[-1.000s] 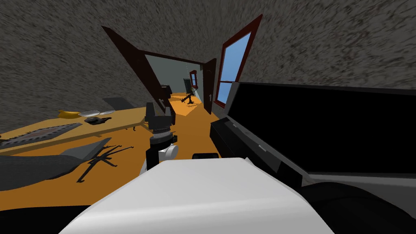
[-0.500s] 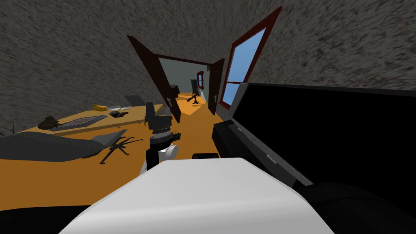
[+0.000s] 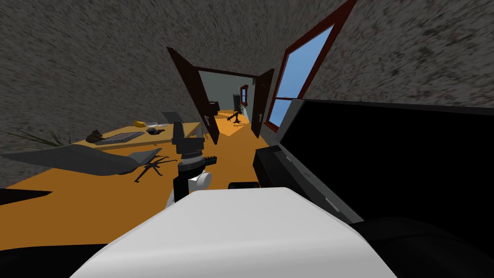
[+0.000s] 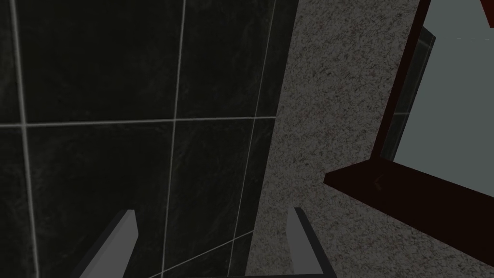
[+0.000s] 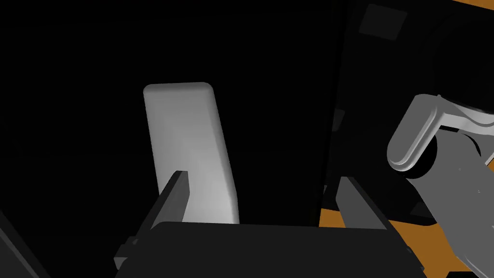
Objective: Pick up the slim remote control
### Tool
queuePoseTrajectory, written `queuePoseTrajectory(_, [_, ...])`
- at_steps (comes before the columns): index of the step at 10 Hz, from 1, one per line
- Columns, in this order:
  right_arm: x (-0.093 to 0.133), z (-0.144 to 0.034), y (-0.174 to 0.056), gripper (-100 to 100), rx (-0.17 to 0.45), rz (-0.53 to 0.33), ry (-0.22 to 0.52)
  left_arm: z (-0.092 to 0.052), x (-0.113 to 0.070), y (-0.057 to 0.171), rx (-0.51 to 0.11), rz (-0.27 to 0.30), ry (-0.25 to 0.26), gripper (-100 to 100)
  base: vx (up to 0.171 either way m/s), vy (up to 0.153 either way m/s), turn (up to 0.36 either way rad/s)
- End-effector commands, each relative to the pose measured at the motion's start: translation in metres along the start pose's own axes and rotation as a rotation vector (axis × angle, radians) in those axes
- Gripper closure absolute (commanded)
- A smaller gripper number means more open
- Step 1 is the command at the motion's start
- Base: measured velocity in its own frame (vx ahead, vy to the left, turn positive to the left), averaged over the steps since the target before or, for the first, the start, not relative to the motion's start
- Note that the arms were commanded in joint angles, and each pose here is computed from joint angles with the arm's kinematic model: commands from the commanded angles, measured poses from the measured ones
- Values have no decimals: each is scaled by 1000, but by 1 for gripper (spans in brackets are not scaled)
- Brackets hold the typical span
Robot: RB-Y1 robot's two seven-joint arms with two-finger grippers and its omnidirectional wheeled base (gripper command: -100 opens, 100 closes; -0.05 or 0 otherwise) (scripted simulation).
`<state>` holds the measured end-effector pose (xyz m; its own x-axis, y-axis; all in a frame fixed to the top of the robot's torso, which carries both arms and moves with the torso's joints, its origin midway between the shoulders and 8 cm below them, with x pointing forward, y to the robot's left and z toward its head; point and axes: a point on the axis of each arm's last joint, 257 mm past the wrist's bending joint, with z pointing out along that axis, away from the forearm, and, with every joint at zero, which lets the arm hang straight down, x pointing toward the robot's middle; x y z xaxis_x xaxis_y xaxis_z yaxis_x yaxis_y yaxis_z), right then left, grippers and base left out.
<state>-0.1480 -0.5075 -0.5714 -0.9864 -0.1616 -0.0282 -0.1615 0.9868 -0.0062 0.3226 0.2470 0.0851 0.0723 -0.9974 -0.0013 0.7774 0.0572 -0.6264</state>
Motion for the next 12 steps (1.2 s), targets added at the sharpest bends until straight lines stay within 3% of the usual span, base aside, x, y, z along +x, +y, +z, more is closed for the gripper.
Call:
queuePoseTrajectory(1, [8,2,-8,-100,27,-33,24,0,0,0,0,0,0,0,75,-97,273])
queuePoseTrajectory(2, [4,9,3,-100,16,-42,20,0,0,0,0,0,0,0,67,-160,182])
queuePoseTrajectory(3, [5,5,-1,-100,17,-32,18,0,0,0,0,0,0,0,24,-82,35])
queuePoseTrajectory(4, [4,6,-1,0,18,-36,19,0,0,0,0,0,0,0,5,-15,0])
queuePoseTrajectory(5, [1,13,6,-100,20,-29,17,0,0,0,0,0,0,0,-18,-32,49])
queuePoseTrajectory(8, [-7,31,23,-100,23,-16,13,0,0,0,0,0,0,0,-44,-45,60])
queuePoseTrajectory(9, [-4,27,19,-100,21,-18,14,0,0,0,0,0,0,0,-13,-11,40])
queuePoseTrajectory(10, [-4,28,19,100,22,-18,14,0,0,0,0,0,0,0,0,0,0])
queuePoseTrajectory(12, [-4,28,20,100,21,-18,14,0,0,0,0,0,0,0,0,0,0])
